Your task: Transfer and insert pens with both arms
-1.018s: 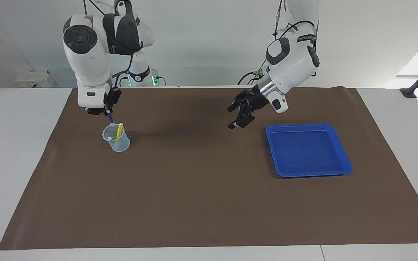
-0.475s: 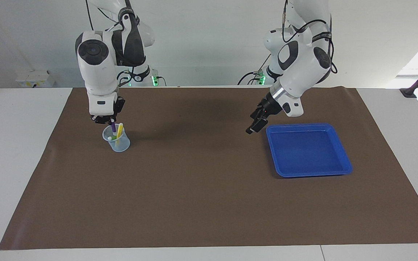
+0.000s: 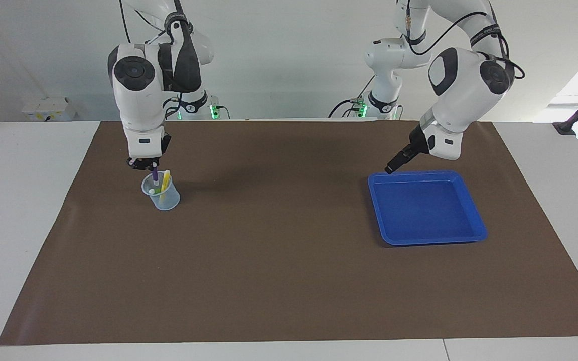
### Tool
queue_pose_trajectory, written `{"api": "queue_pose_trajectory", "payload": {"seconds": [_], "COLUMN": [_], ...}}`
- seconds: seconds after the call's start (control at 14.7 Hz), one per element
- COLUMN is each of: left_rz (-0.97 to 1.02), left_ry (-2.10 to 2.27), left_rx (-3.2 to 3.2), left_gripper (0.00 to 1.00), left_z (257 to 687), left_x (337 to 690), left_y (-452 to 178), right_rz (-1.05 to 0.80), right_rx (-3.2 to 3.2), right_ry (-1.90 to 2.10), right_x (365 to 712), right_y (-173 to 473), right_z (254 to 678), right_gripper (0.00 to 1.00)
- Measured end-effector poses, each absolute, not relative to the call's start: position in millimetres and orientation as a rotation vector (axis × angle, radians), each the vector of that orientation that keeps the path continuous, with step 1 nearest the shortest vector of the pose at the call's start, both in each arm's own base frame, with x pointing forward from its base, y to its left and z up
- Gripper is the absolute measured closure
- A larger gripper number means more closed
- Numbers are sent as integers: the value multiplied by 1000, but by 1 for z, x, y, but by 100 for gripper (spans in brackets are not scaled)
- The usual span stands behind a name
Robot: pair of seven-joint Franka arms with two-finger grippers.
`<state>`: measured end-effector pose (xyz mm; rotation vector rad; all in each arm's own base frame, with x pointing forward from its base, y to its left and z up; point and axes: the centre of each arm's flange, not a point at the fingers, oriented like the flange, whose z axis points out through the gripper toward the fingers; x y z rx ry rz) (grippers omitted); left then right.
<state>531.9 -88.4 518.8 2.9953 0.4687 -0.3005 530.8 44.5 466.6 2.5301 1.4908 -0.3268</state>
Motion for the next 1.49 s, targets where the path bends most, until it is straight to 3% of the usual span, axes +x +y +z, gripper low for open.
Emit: {"api": "queue_pose_trajectory", "payload": {"seconds": [0.48, 0.81, 1.09, 1.49], "left_rz": [-259, -245, -218, -205], "left_ry": [-108, -185, -152, -144], "left_rx": [3102, 3116, 3120, 3120], "left_gripper": [0, 0, 0, 0], "left_z": [602, 590, 582, 591], "left_x": [527, 531, 539, 544], "left_y": [-73, -69, -72, -72], "right_rz": [-312, -289, -192, -223], "right_rx": [2497, 2495, 2600, 2886], "right_ry": [1521, 1518, 1501, 1100], "right_x": [529, 530, 530, 519], "right_y": [44, 45, 53, 54], "right_z": [464, 472, 510, 554], "right_gripper": [83, 36, 0, 0]}}
